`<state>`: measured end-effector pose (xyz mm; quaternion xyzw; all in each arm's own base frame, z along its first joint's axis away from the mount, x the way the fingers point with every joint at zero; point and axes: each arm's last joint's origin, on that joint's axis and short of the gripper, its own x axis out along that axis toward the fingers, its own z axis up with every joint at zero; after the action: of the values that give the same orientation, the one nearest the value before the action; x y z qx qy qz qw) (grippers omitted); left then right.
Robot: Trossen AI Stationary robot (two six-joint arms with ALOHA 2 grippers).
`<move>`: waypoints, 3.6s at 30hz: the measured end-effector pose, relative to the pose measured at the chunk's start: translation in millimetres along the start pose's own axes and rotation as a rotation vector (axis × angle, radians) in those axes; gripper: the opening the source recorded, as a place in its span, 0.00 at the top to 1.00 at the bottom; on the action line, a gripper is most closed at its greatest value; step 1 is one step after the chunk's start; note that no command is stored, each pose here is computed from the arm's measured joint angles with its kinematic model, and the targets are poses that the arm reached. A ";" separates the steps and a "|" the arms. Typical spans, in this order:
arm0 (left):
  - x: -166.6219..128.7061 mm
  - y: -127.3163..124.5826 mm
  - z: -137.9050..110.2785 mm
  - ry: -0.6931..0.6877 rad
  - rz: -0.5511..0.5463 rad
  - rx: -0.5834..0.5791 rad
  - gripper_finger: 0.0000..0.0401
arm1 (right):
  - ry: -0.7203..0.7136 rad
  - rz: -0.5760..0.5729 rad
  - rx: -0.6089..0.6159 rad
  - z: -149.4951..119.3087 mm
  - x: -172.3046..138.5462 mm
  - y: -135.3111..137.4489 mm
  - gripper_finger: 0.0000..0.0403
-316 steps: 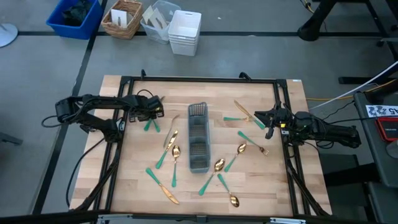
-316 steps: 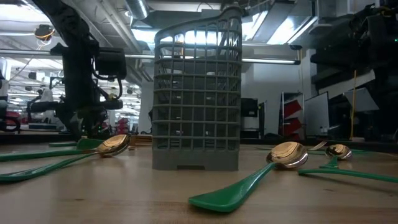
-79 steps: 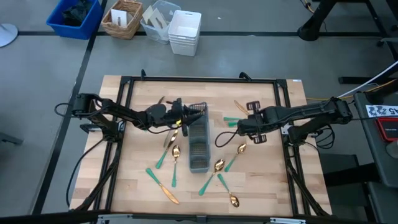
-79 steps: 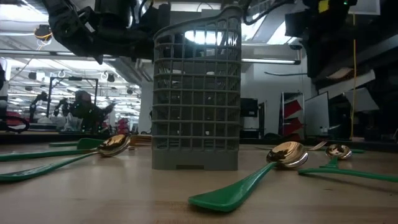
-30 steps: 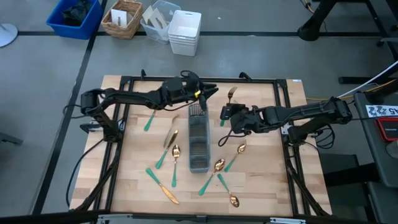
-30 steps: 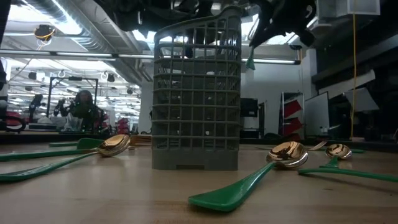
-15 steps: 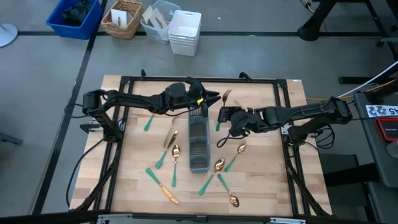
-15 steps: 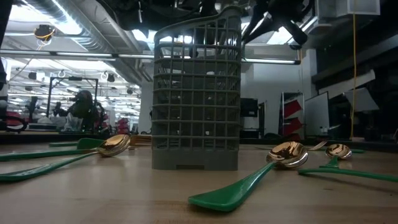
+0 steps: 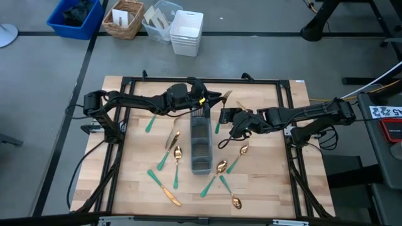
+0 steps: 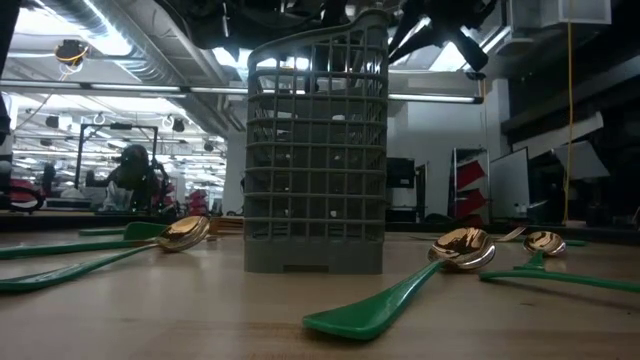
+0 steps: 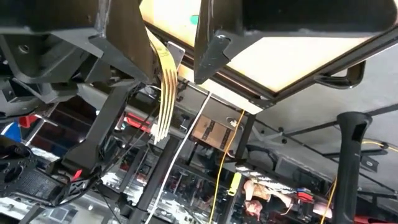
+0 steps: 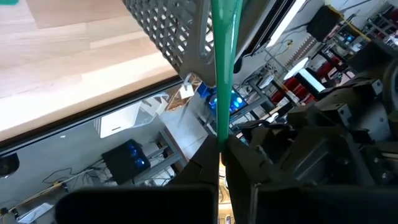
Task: Sort silverware
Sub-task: Put the green fork into the utensil rack
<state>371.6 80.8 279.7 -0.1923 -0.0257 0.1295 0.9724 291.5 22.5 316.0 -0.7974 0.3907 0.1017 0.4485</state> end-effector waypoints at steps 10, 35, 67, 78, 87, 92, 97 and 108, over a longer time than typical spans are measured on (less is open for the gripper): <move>8.7 4.2 -11.4 -0.012 -0.005 -0.011 0.73 | -0.009 -0.025 0.020 -0.3 0.6 -2.3 0.96; 10.2 3.6 -12.2 -0.028 -0.021 -0.010 0.99 | -0.026 -0.028 0.110 0.8 0.9 -2.7 0.96; -7.0 4.8 32.9 -0.185 -0.154 0.084 1.00 | 0.087 0.221 1.226 -32.9 -54.9 45.8 0.73; -37.9 -5.9 52.8 -0.022 -0.107 0.377 1.00 | -0.102 0.525 1.510 -15.2 -53.9 68.1 0.73; -43.5 9.5 20.3 0.037 -0.017 0.498 1.00 | -0.091 0.612 1.524 13.5 -30.2 98.7 0.73; -51.6 16.7 3.0 -0.006 -0.022 0.531 1.00 | -0.119 0.617 1.534 21.3 -23.6 105.1 0.73; -63.0 25.9 -19.7 -0.021 -0.025 0.514 1.00 | -0.123 0.613 1.536 24.7 -20.5 108.6 0.73; -81.0 38.0 -50.9 0.022 -0.019 0.497 1.00 | -0.183 0.696 1.579 27.6 -21.2 108.4 0.73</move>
<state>289.3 74.9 218.2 0.0515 0.0156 0.1209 0.9912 204.9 24.0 241.9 -0.0764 0.5311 -0.0039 0.8439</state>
